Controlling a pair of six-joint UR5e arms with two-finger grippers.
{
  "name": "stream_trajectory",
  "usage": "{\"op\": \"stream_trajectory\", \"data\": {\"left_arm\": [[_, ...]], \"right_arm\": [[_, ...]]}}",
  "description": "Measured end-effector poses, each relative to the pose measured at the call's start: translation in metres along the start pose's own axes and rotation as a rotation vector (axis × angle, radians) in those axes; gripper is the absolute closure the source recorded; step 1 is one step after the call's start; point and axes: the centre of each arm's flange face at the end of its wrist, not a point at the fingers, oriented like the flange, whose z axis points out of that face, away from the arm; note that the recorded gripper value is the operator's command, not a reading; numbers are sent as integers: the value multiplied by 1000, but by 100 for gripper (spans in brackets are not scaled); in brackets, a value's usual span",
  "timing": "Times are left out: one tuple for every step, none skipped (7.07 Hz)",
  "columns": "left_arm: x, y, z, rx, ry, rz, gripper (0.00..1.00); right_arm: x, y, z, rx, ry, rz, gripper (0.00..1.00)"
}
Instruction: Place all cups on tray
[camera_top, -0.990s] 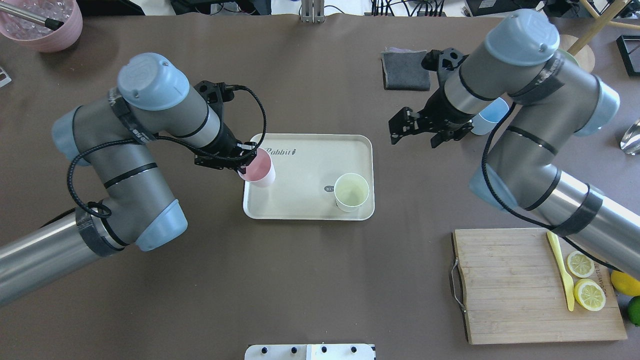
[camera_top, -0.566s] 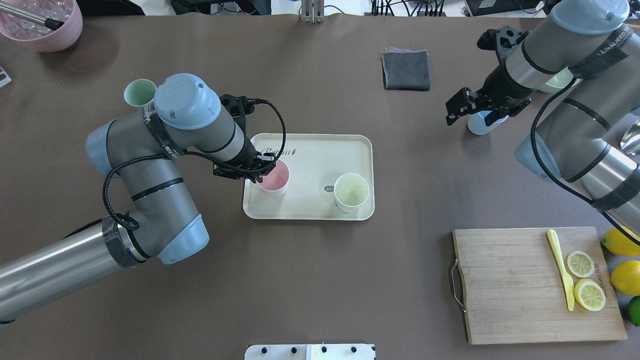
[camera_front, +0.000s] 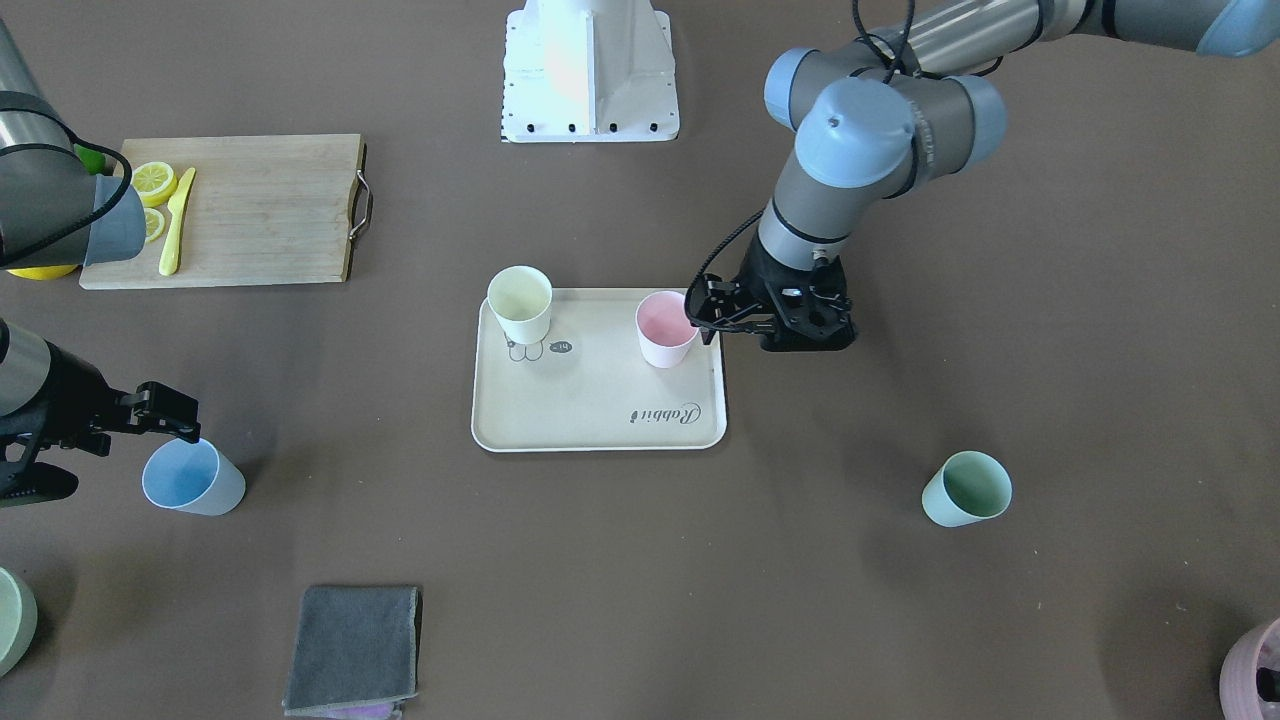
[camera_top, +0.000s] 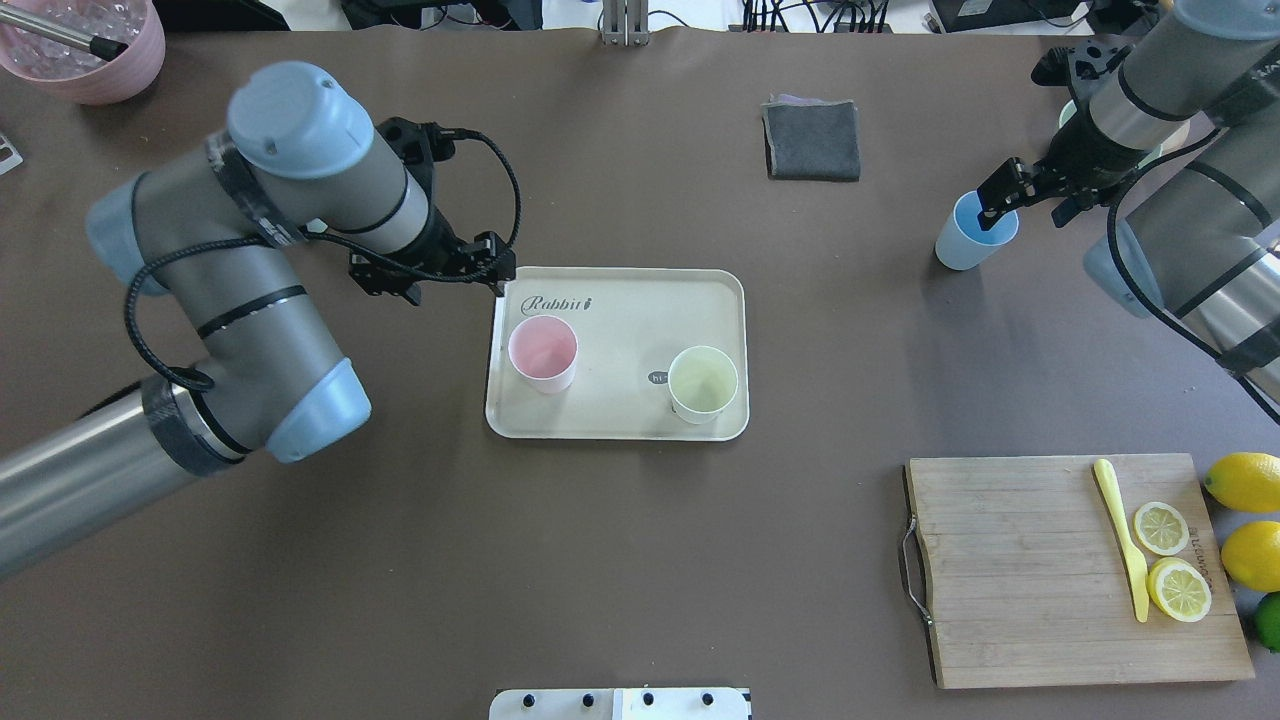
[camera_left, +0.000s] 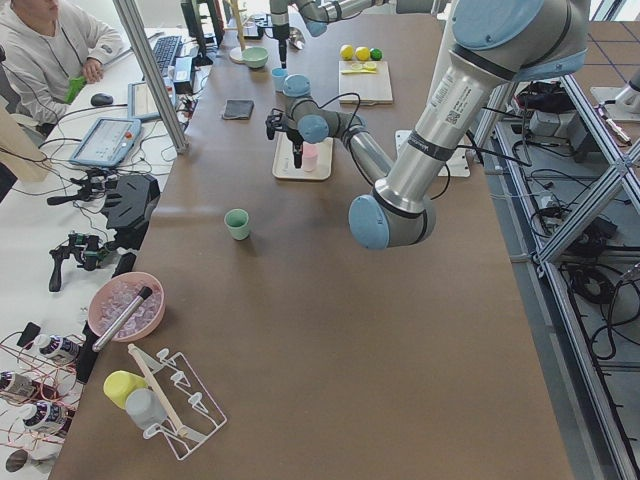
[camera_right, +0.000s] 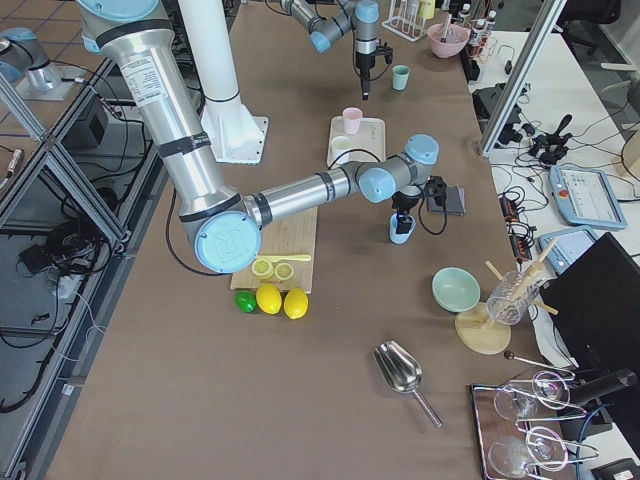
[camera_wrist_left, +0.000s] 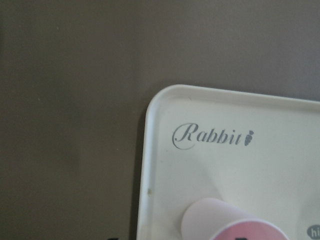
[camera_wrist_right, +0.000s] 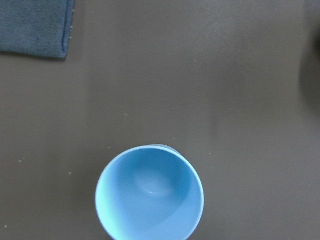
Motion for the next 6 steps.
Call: {"op": "stream_trajectory", "data": {"left_arm": [[-39, -24, -23, 10, -33, 53, 2], [-77, -46, -34, 18, -68, 103, 2], [-104, -62, -37, 21, -96, 136, 2], [-117, -70, -37, 21, -113, 156, 2], [-123, -73, -37, 23, -120, 163, 2], [-128, -74, -37, 24, -125, 165, 2]], "right_arm": [[8, -1, 6, -8, 11, 12, 40], [13, -3, 12, -17, 18, 25, 43], [17, -6, 17, -25, 24, 36, 56], [18, -9, 20, -30, 27, 42, 100], [16, -12, 21, -29, 26, 44, 100], [11, -15, 19, -28, 23, 42, 100]]}}
